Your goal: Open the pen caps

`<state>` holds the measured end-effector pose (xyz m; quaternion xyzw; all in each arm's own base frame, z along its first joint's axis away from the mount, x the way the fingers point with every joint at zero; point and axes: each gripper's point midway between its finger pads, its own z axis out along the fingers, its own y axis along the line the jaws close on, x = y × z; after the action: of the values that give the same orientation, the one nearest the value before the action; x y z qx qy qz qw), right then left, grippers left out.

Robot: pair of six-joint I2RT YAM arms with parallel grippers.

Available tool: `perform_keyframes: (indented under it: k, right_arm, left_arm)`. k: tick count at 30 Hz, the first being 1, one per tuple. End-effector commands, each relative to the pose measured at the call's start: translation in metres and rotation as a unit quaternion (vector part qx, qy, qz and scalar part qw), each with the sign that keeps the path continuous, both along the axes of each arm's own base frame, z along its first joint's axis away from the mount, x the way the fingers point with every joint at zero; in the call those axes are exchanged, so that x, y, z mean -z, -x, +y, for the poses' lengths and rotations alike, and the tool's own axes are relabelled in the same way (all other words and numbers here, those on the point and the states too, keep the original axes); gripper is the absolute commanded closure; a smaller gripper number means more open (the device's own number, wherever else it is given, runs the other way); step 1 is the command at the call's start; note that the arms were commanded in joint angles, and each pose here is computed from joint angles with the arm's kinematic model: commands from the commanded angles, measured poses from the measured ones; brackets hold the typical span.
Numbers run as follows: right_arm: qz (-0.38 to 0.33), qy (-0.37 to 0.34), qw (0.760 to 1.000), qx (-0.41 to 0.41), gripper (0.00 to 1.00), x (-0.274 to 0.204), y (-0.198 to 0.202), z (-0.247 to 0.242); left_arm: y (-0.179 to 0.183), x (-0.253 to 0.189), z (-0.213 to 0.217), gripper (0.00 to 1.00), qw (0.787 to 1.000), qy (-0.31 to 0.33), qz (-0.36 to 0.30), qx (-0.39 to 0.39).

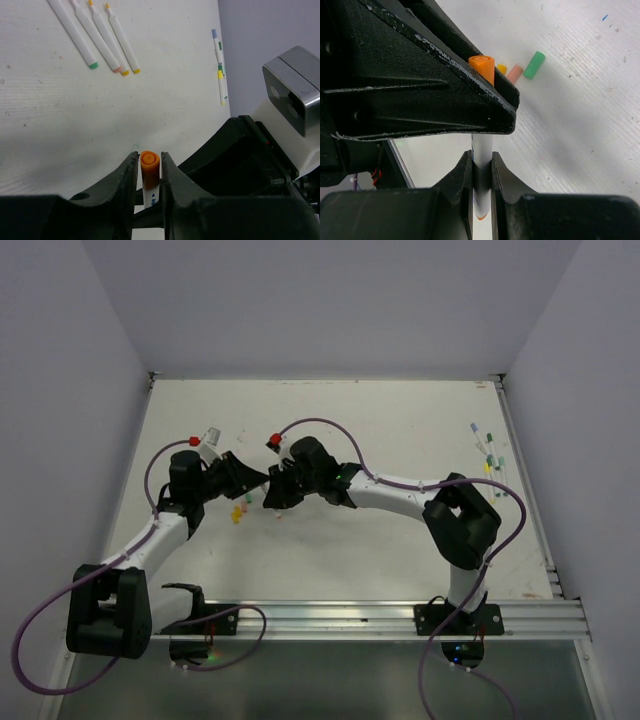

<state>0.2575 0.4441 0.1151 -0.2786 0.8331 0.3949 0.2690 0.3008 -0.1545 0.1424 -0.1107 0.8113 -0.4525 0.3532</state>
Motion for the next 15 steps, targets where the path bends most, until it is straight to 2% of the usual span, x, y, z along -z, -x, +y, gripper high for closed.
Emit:
perform_keyframes:
  k: [1,3,6,13,15]
  right_arm:
    - [-0.024,-0.033,0.999,-0.005,1.0,-0.024,-0.0013,0.0101]
    - [-0.024,-0.035,0.999,-0.007,1.0,-0.0247,-0.0002,0.011]
    - [-0.021,-0.034,0.999,-0.008,1.0,-0.0228,0.0021,0.0112]
    - [-0.018,-0.031,0.999,-0.008,1.0,-0.0177,0.0032,0.0099]
    - [-0.018,-0.03,0.999,-0.007,1.0,-0.0175,0.0035,0.0091]
  left_arm:
    - [-0.0083,-0.0146,0.0036,0.7,0.999,-0.016,-0.028,-0.005]
    - [-0.0092,-0.016,0.0021,0.64,1.0,-0.011,-0.029,-0.003]
    - [-0.0094,-0.0177,0.0014,0.62,0.999,-0.01,-0.031,0.0]
    - [-0.0109,-0.0204,0.0025,0.64,0.999,-0.014,-0.035,-0.001]
    - [-0.0113,-0.0202,0.0029,0.69,0.999,-0.015,-0.035,-0.002]
